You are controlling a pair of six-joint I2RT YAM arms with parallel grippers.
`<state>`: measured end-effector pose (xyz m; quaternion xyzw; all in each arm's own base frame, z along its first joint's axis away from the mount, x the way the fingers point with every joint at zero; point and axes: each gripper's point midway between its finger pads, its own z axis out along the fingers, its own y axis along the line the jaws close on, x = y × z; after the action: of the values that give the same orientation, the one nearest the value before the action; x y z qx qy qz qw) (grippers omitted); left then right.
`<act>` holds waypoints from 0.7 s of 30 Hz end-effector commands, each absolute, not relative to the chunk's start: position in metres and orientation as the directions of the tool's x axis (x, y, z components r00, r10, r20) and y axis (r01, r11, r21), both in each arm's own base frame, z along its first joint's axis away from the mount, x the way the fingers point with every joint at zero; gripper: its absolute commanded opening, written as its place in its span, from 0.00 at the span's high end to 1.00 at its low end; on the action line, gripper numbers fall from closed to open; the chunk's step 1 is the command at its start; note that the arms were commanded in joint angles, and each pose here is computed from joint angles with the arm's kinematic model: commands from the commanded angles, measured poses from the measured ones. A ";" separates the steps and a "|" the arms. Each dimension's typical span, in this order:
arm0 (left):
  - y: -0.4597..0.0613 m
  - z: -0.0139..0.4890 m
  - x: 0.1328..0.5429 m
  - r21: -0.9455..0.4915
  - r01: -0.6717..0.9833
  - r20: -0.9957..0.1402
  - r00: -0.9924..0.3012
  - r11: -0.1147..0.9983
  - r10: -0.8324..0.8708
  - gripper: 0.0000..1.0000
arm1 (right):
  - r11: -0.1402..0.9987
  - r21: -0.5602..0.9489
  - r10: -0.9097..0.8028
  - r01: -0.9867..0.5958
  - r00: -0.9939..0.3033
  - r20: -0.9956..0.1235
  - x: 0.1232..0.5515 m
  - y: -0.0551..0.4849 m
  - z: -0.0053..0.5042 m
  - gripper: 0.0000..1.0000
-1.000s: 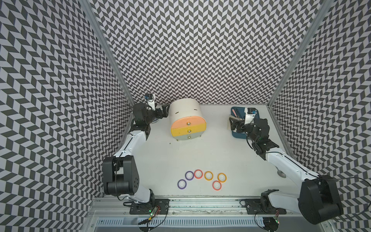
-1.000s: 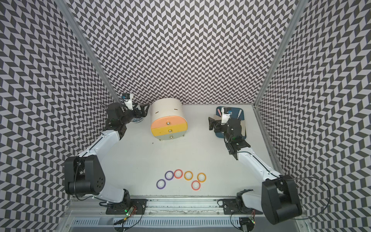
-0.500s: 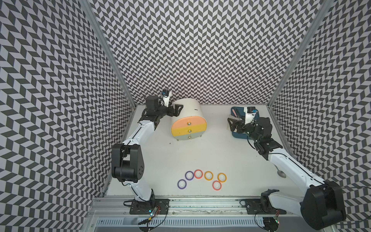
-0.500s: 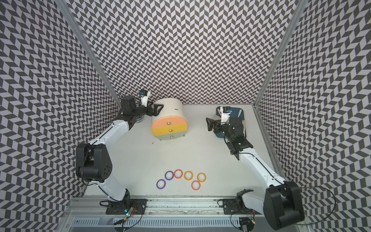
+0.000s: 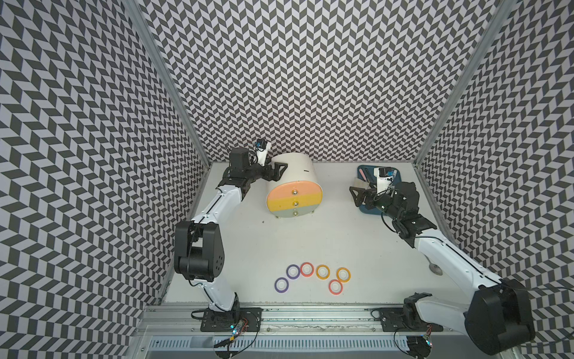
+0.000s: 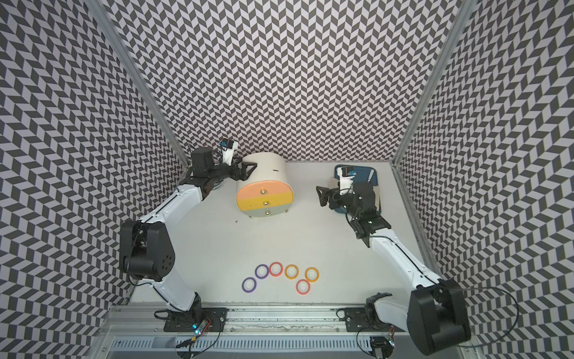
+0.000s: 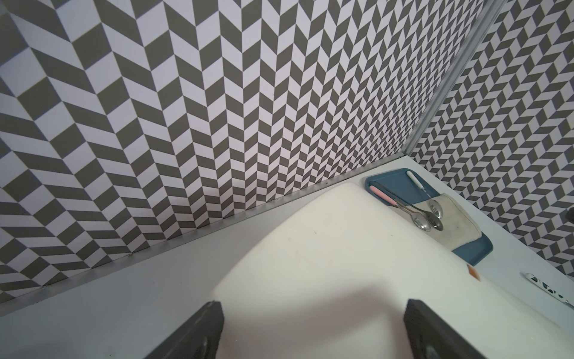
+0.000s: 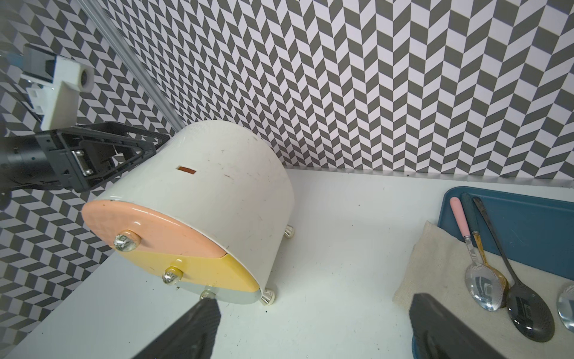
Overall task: Place the transparent tape into the drawer according to color
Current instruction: Adjust the storage box at the center of the board.
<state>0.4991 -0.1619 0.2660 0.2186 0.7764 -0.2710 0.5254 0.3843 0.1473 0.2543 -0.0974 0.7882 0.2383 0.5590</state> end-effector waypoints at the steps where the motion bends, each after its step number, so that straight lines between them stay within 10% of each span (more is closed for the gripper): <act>1: -0.183 0.213 0.479 -0.260 0.639 -0.858 -0.497 0.724 0.130 0.05 | 0.851 0.272 0.122 -0.449 -0.334 -0.934 0.387 0.156 0.266 0.00; 21: -0.134 0.281 0.446 -0.361 0.485 -0.887 -0.443 0.796 -0.132 0.03 | 0.605 0.457 0.185 -0.651 -0.444 -0.877 0.319 0.288 0.289 0.00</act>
<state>0.4578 -0.1331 0.2712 0.1248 0.7990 -0.2857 0.5142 0.3239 0.2676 0.2627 -0.1693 0.7684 0.3682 0.4954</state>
